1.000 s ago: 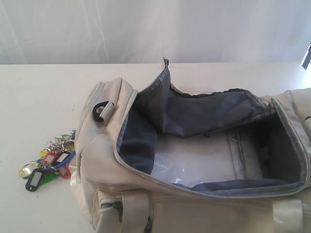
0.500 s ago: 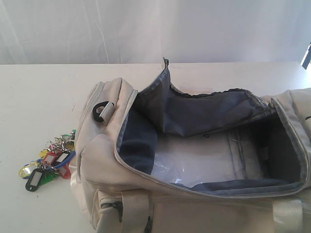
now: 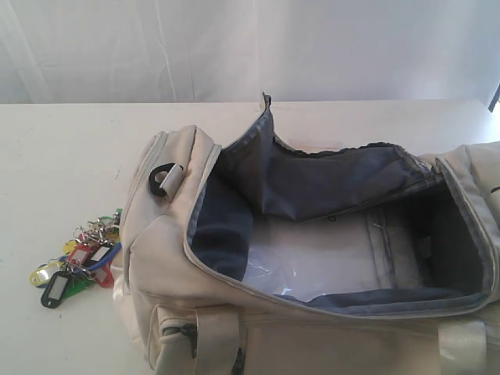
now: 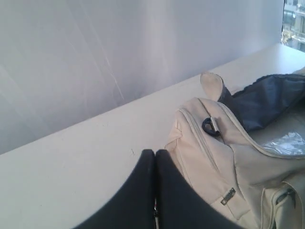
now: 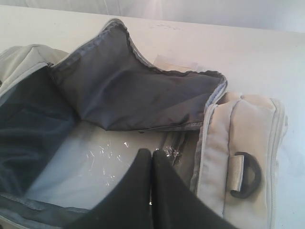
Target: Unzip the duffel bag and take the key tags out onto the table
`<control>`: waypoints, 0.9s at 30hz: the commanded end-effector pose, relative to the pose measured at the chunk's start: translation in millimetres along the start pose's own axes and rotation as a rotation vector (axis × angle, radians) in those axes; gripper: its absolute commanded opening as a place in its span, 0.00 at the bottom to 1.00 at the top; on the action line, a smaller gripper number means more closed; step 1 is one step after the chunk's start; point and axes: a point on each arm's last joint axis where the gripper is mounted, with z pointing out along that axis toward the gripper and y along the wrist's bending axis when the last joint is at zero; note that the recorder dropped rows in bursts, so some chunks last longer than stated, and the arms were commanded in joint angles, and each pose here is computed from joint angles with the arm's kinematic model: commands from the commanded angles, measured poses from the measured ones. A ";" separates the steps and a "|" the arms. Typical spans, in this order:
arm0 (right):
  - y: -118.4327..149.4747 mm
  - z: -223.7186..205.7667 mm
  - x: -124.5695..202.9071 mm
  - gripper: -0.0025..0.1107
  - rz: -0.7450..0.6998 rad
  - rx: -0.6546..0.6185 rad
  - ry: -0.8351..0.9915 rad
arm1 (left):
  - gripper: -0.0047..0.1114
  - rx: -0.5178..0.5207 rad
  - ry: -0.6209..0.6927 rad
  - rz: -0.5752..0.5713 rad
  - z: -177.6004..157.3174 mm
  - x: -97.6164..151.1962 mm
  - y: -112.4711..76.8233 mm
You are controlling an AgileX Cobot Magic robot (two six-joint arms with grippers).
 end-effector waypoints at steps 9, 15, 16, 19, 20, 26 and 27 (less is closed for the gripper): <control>0.0 -1.1 1.0 0.02 0.004 0.005 -0.008 | 0.04 -0.081 -0.132 -0.010 9.5 42.4 -4.2; 0.0 -1.1 1.0 0.02 0.004 0.005 -0.008 | 0.04 -0.028 -0.048 -0.167 78.0 99.9 -2.0; 0.0 -1.1 1.0 0.02 0.004 0.005 -0.008 | 0.04 -0.021 -0.028 -0.184 84.0 107.8 -2.6; 0.0 -1.1 1.0 0.02 0.004 0.005 -0.008 | 0.04 -0.006 0.055 -0.215 99.4 133.5 -4.8; 0.0 -1.1 1.0 0.02 0.004 0.005 -0.008 | 0.04 -0.004 0.079 -0.215 103.6 141.4 -5.4; 0.0 -1.1 1.0 0.02 0.004 0.005 -0.008 | 0.04 -0.044 0.065 -0.258 119.4 164.9 -3.3; 0.0 -1.1 1.0 0.02 0.004 0.005 -0.008 | 0.04 -0.046 0.052 -0.280 121.4 167.0 -3.4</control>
